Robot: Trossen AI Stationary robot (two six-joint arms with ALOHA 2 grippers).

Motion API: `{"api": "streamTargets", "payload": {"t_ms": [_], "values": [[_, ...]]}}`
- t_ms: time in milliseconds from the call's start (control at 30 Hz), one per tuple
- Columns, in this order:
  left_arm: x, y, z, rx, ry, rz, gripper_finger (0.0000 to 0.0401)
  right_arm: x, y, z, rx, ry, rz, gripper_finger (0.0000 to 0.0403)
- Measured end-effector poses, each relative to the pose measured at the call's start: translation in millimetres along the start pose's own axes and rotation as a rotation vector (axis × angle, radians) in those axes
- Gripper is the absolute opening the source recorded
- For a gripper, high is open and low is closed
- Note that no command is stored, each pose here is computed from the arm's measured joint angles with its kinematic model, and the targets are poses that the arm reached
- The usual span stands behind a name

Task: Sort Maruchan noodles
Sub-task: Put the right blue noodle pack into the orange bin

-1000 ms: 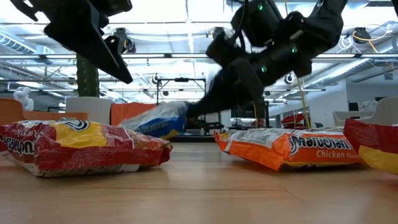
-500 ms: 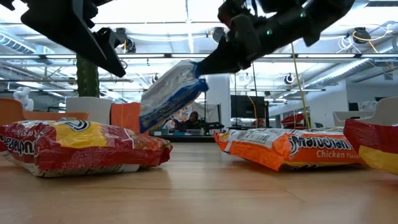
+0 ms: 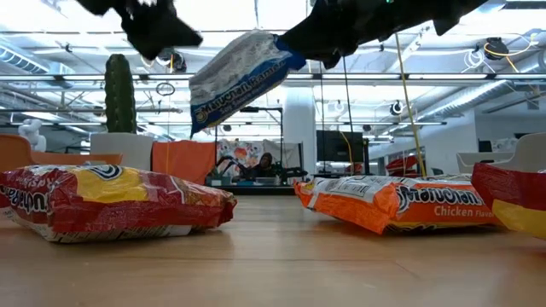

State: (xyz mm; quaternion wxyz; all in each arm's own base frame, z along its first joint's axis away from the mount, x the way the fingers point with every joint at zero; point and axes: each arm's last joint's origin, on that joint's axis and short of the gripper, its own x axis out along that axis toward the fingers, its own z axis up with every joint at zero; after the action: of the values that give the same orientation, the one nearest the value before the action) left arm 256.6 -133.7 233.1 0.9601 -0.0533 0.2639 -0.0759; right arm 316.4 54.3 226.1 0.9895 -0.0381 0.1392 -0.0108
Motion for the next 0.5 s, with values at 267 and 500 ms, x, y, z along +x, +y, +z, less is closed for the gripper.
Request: {"api": "streamTargets", "payload": {"t_ms": [267,500], "values": [[-7.0,-24.6,2.3,0.146,-0.090,-0.099,0.0266,-2.6,10.3,0.3,0.116,-0.003,-0.017,0.0000],[-9.6,-28.4,3.9,0.347,-0.149,0.020,0.0266,-2.3,7.5,1.1,0.194,-0.017,-0.065,0.0000]]}}
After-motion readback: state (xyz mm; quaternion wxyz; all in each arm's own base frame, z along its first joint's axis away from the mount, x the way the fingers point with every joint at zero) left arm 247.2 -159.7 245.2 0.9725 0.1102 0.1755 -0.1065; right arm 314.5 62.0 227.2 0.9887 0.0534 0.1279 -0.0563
